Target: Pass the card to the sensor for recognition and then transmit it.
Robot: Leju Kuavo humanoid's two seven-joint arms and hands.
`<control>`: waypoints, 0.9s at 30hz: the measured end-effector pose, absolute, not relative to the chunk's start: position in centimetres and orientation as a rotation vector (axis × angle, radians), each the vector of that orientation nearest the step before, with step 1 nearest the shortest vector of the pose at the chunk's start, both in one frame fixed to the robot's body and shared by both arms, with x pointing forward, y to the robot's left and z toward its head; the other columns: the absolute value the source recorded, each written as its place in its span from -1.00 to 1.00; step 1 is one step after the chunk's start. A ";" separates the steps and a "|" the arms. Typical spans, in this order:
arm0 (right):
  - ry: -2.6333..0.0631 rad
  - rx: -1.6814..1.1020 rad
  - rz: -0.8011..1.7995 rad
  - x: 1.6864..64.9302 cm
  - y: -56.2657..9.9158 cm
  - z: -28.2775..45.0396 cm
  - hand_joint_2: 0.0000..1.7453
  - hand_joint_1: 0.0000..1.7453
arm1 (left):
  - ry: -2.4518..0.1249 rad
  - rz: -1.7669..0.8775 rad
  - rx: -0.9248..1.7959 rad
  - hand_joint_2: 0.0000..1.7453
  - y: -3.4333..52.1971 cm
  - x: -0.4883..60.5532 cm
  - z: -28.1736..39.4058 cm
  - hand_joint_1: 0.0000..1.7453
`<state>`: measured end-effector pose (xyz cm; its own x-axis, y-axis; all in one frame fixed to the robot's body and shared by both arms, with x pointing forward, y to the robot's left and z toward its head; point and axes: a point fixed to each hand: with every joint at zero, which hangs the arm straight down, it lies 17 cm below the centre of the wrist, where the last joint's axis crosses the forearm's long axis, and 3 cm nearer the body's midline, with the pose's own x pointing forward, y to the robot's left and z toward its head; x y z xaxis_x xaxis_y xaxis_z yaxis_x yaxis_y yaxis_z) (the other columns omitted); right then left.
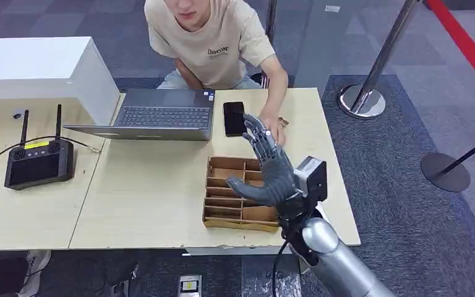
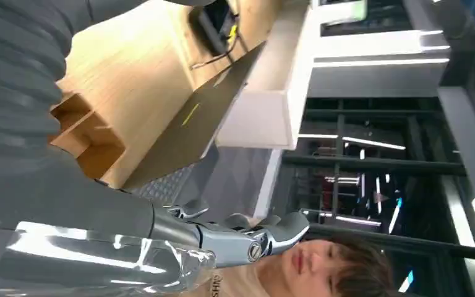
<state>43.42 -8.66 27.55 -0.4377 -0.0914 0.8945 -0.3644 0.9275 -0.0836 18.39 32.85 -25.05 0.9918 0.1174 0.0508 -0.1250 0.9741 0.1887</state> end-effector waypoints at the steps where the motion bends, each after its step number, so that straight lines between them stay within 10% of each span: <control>1: -2.022 0.278 0.338 43.6 -8.8 27.3 1.00 -1.00 | -0.039 0.122 0.194 -1.00 32.9 18.4 -25.1 -1.00; 27: -2.064 -0.488 0.661 42.2 -11.6 22.2 1.00 -1.00 | -0.021 0.048 0.187 -1.00 32.3 17.2 -25.4 -1.00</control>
<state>42.22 -11.62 22.18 -0.5281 0.5644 0.6345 0.0910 0.7805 -0.6186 17.17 32.35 -25.40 0.9986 0.0459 0.0250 -0.0497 0.9815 0.1849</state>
